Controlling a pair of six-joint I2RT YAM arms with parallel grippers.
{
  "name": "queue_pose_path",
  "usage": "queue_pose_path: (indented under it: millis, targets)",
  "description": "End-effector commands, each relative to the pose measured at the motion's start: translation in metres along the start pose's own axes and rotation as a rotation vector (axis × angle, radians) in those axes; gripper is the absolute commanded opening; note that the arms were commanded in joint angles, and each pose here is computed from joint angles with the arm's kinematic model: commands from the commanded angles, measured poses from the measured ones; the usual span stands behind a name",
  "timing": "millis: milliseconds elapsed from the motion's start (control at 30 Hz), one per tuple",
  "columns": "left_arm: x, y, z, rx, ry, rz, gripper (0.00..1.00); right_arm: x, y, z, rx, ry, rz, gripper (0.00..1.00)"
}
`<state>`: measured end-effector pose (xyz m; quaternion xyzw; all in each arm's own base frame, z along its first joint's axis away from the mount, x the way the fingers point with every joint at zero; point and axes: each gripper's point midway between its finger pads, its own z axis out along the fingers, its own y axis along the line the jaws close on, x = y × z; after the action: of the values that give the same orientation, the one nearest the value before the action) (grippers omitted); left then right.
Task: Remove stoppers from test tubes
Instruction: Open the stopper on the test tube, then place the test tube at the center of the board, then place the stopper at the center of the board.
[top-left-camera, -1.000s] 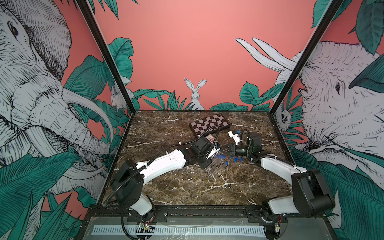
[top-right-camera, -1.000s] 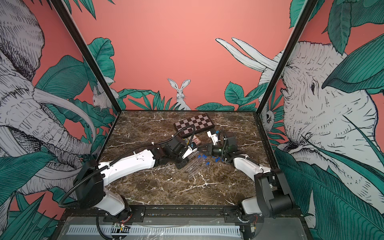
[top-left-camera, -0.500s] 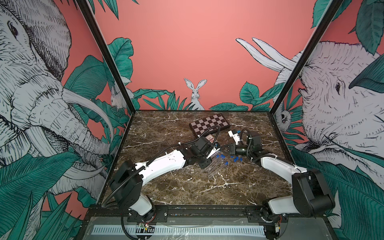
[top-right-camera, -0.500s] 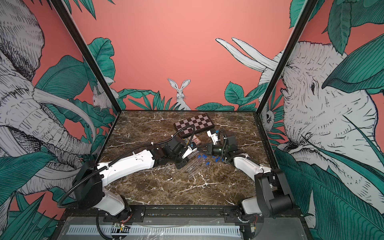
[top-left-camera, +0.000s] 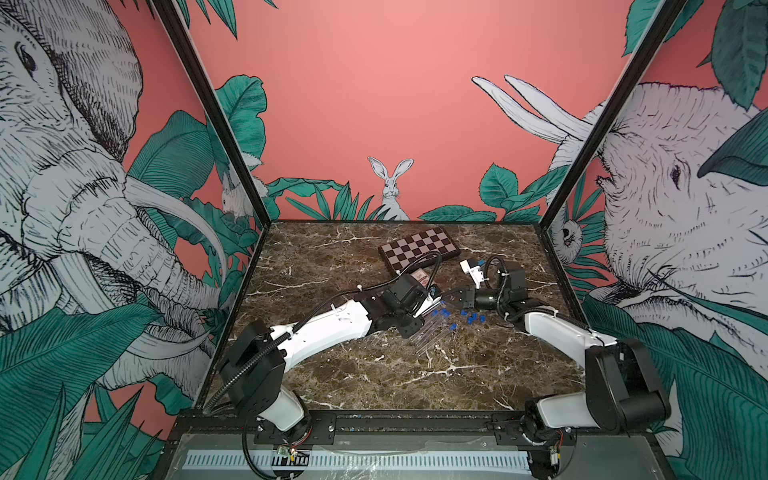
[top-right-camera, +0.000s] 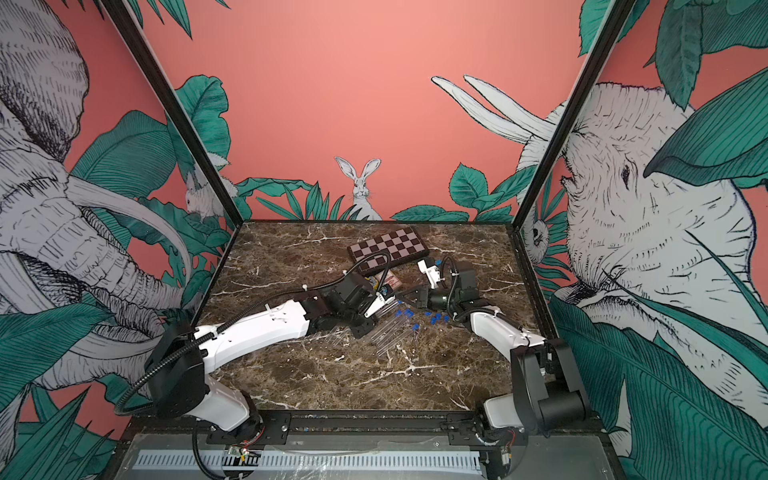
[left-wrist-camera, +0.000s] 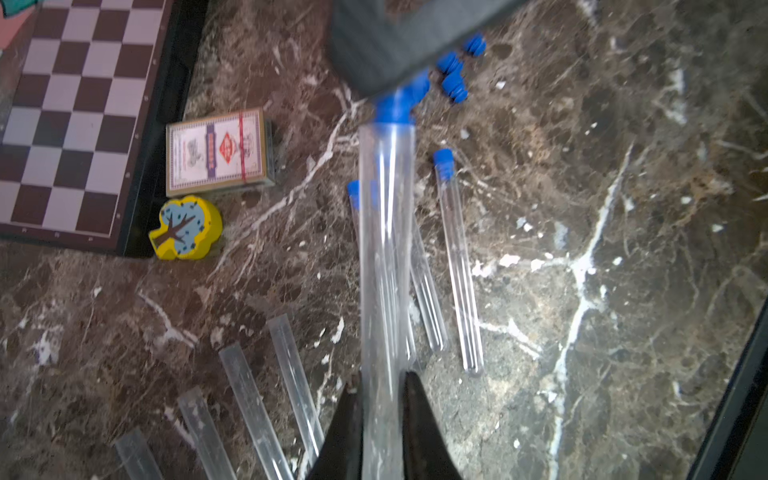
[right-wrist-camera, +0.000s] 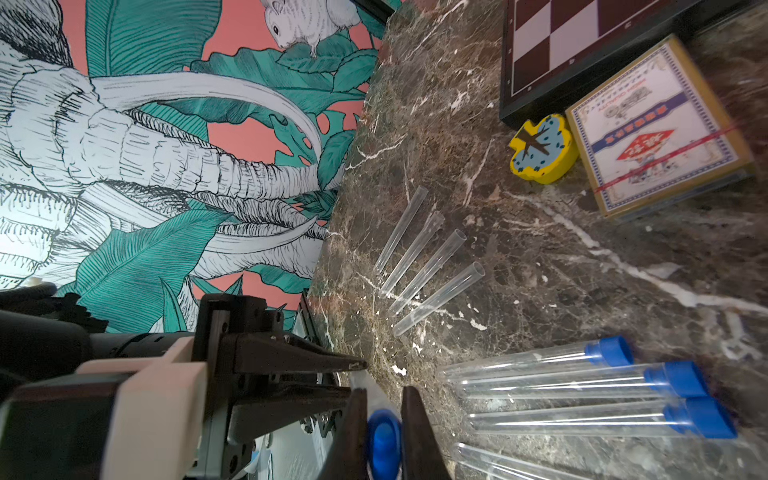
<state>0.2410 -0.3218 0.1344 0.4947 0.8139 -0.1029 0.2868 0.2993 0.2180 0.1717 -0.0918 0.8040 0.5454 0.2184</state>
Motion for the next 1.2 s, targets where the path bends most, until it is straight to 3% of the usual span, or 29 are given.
queue_pose_path:
  millis: [0,233,367,567,733,1167]
  targets:
    - [0.021,0.009,-0.003,-0.045,0.072,-0.001,0.06,-0.017,0.014,-0.01,-0.014,-0.05,-0.071,0.0]
    - [0.022,0.009,-0.003,-0.048,0.072,-0.01,0.06,-0.012,0.003,-0.01,0.035,-0.033,-0.063,0.0]
    - [0.023,0.011,0.004,-0.056,0.089,-0.056,0.06,-0.004,-0.017,-0.018,0.159,-0.02,-0.064,0.0]
    - [0.041,0.021,0.031,-0.105,0.226,-0.13,0.06,0.007,-0.042,-0.034,0.346,0.007,-0.073,0.02]
    - [0.049,0.028,0.048,-0.121,0.276,-0.212,0.07,0.016,-0.061,-0.051,0.499,0.003,-0.085,0.02]
    - [0.071,0.034,0.068,-0.156,0.363,-0.268,0.09,0.03,-0.098,-0.059,0.643,0.022,-0.029,0.02]
